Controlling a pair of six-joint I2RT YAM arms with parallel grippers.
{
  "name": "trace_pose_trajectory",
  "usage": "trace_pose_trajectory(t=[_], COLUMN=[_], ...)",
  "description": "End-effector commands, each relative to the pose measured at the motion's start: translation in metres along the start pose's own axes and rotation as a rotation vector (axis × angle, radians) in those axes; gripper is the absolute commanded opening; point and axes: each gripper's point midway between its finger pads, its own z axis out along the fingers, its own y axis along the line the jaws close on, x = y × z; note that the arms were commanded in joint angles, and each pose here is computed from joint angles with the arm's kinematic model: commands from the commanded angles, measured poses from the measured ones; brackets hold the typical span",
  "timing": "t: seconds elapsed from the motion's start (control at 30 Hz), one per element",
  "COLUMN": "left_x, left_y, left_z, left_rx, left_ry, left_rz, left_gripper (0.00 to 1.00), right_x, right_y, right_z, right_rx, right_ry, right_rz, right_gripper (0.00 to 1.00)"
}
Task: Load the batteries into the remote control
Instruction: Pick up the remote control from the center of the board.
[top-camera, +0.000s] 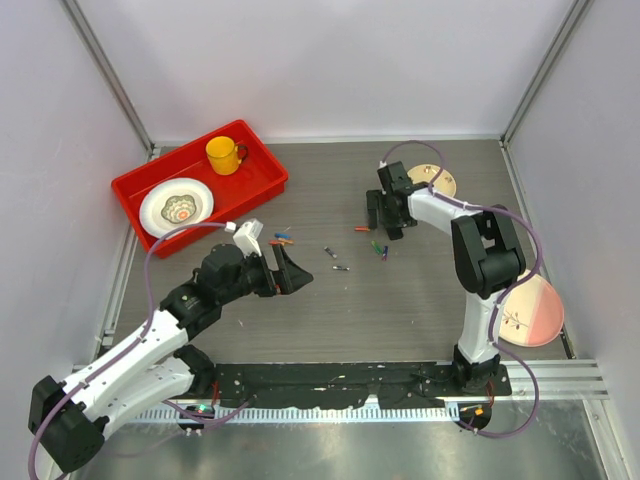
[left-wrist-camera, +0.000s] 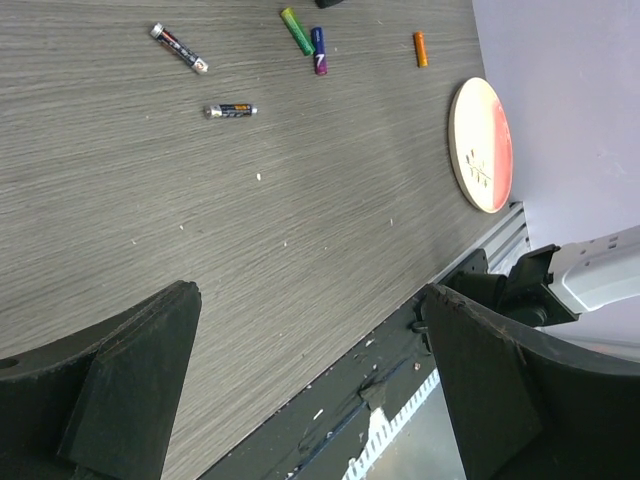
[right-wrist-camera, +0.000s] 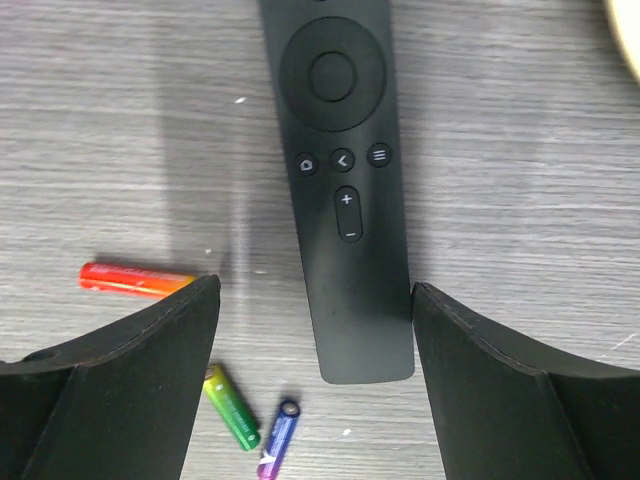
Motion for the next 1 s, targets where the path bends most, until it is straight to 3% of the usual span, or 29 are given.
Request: trace_pose_trajectory(t=[0.0, 0.23, 0.47, 0.7, 0.97], left_x=[-0.009, -0.008, -0.008, -0.009, -0.019], left_y=[-0.011, -0.007, -0.005, -0.005, -0.003], left_z=[0.002, 0.001, 0.002, 0.003, 0.000], left_rx=[0.048, 0.038, 0.029, 0.025, -0.010], left_ry=[-0.033, -0.044, -0.047, -0.045, -0.075], left_rz=[-0.009, -0.022, -0.020, -0.015, 0.009], left_gripper=[0.98, 0.97, 0.97, 0.97, 0.97], right_x=[-0.016, -0.013, -0.006, -0.001, -0.015], right_y=[0.004, -0.002, -0.002, -0.004, -0.006], right_z=[-0.021, -0.012, -0.002, 0.001, -0.015], right_rx=[0.005, 0.050, 0.066, 0.067, 0.092], right_ry=[-0.062, -0.034, 0.004, 0.018, -0.034], right_rz=[0.025, 0.038, 0.034, 0.031, 0.075], right_gripper=[0.81, 0.75, 0.60, 0.52, 0.23])
